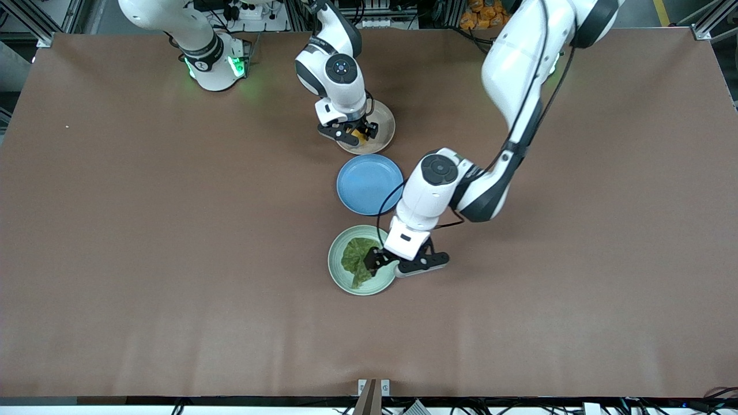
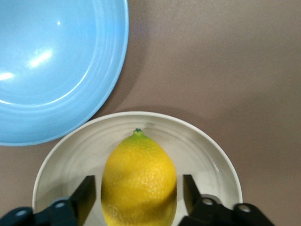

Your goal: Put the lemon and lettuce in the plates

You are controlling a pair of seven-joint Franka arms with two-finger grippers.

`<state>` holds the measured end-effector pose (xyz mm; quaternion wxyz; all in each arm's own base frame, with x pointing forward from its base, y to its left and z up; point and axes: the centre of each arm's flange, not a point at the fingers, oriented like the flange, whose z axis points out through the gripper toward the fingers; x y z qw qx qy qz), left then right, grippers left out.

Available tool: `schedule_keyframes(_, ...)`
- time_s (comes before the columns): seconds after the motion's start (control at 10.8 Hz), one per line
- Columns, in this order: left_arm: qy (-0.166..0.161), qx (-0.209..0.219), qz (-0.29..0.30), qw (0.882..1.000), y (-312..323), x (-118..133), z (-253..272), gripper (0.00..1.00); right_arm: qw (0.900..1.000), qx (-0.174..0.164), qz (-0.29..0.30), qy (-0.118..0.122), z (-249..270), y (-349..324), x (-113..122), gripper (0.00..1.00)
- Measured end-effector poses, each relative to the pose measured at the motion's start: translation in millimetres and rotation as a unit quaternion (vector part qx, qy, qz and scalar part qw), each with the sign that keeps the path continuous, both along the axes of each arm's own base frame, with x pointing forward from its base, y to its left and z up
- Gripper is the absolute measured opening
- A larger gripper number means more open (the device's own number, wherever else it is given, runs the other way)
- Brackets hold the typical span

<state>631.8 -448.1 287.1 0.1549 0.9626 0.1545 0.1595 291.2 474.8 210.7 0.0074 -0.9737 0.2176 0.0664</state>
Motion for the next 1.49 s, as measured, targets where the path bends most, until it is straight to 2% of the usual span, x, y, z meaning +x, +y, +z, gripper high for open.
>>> schedule_keyframes(0.09, 0.006, 0.021, -0.011, 1.000, 13.0, 5.3, 26.1, 1.00, 1.000, 0.000, -0.001, 0.000, 0.2, -0.1, 0.6, 0.94)
schedule_keyframes(0.19, 0.014, 0.044, -0.023, 0.999, 31.8, 11.6, 53.1, 1.00, 1.000, 0.001, -0.002, -0.001, 1.0, 0.1, 1.8, 1.00)
schedule_keyframes(0.37, 0.032, 0.082, -0.041, 0.995, 76.0, 21.9, 103.4, 1.00, 1.000, 0.003, -0.010, -0.005, 4.5, -2.1, 11.8, 1.00)
schedule_keyframes(0.46, 0.039, 0.097, -0.050, 0.993, 96.2, 23.5, 127.3, 1.00, 1.000, 0.004, -0.012, -0.010, 6.5, -9.0, 25.6, 1.00)
schedule_keyframes(0.84, 0.064, 0.144, -0.099, 0.983, 160.3, 16.9, 201.1, 1.00, 0.999, 0.009, 0.026, -0.022, 7.9, -83.6, 115.5, 1.00)
schedule_keyframes(1.02, 0.078, 0.161, -0.112, 0.977, 205.5, 15.3, 232.7, 1.00, 0.997, -0.025, 0.055, -0.037, 5.3, -128.7, 151.1, 1.00)
schedule_keyframes(1.21, 0.093, 0.172, -0.118, 0.973, 240.7, 6.0, 263.0, 1.00, 0.996, -0.051, 0.052, -0.046, 1.7, -179.0, 184.0, 1.00)
schedule_keyframes(1.49, 0.111, 0.182, -0.122, 0.969, 276.6, -13.0, 301.3, 1.00, 0.995, -0.066, 0.067, -0.042, -4.9, -257.0, 222.4, 1.00)
